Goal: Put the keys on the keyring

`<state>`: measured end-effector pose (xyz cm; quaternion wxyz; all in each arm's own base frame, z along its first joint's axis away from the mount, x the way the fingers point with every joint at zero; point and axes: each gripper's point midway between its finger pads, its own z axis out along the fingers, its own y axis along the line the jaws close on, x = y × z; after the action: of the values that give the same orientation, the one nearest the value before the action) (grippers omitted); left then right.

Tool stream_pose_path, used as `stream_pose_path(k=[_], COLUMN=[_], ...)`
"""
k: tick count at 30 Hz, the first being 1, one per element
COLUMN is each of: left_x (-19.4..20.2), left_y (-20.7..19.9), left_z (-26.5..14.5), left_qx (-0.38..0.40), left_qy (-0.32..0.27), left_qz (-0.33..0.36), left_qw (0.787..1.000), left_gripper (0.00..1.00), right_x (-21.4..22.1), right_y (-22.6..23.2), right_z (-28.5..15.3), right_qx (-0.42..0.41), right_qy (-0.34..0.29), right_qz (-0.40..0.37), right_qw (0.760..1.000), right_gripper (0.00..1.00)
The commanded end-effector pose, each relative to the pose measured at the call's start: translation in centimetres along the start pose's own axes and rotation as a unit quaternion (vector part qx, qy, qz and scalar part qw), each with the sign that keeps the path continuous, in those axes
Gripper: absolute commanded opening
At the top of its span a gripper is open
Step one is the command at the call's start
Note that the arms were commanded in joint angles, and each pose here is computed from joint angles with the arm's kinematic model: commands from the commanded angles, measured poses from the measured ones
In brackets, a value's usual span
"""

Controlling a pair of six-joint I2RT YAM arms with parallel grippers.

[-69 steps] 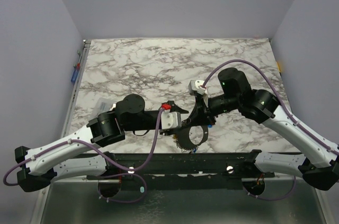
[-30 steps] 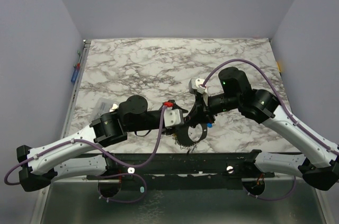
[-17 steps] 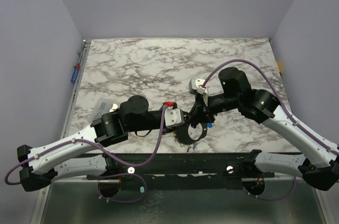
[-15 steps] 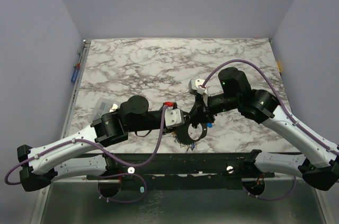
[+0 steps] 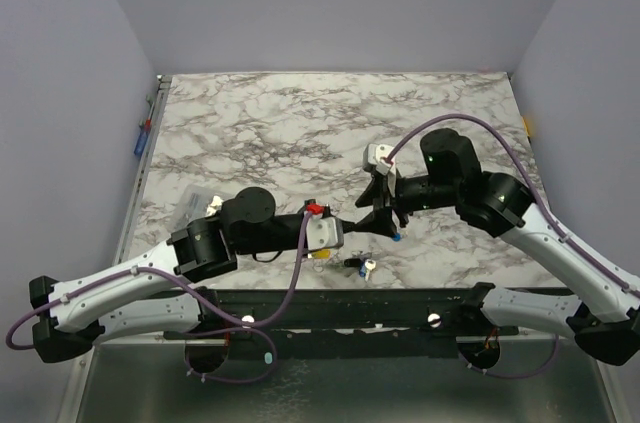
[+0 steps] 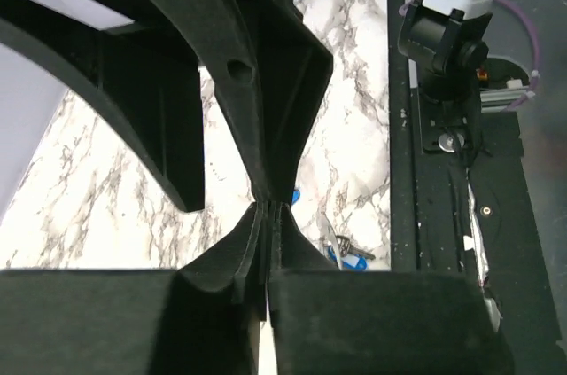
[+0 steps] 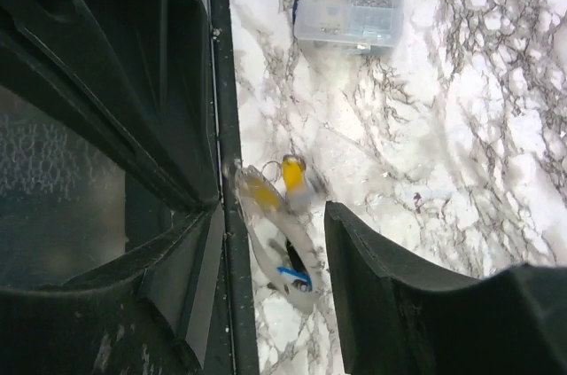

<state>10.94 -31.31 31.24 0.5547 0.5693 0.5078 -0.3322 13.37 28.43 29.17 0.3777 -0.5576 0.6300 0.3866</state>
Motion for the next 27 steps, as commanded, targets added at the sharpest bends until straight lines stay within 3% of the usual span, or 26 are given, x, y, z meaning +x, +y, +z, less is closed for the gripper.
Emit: stream_pose_path(k=[1, 7, 13, 16, 21, 23, 27], left_x=[0.1, 1.9, 5.6, 7.9, 13.1, 15.4, 18.8], left_y=[1.5, 2.6, 5.9, 6.6, 3.8, 2.3, 0.7], left_z=[-0.5, -1.1, -3.3, -4.4, -3.8, -3.0, -1.6], left_qx=[-0.04, -0.082, -0.227, -0.291, -0.288, -0.264, -0.238], left_qy=[-0.002, 0.023, 0.069, 0.081, 0.118, 0.151, 0.205], left_qz=[0.026, 0.026, -0.055, -0.127, -0.228, -0.237, -0.24], left_qw=[0.999, 0.996, 0.97, 0.945, 0.922, 0.923, 0.919], left_gripper=[0.0, 0.0, 0.29, 0.32, 0.39, 0.48, 0.54], right_x=[0.6, 0.9, 3.0, 5.5, 6.8, 6.9, 6.6], right_y=[0.4, 0.1, -1.1, -2.5, -5.4, -6.6, -9.5], right_z=[-0.7, -1.1, 0.0, 1.6, 3.0, 2.7, 0.0], right_qx=[0.016, 0.038, 0.063, 0.091, 0.167, 0.209, 0.316], right_qy=[0.0, -0.014, -0.007, -0.005, -0.032, -0.048, -0.066], right_qz=[0.014, 0.015, 0.024, 0.045, 0.13, 0.155, 0.179], right_qw=[1.0, 0.999, 0.998, 0.995, 0.977, 0.964, 0.929], right_gripper=[0.58, 0.58, 0.59, 0.63, 0.66, 0.7, 0.71])
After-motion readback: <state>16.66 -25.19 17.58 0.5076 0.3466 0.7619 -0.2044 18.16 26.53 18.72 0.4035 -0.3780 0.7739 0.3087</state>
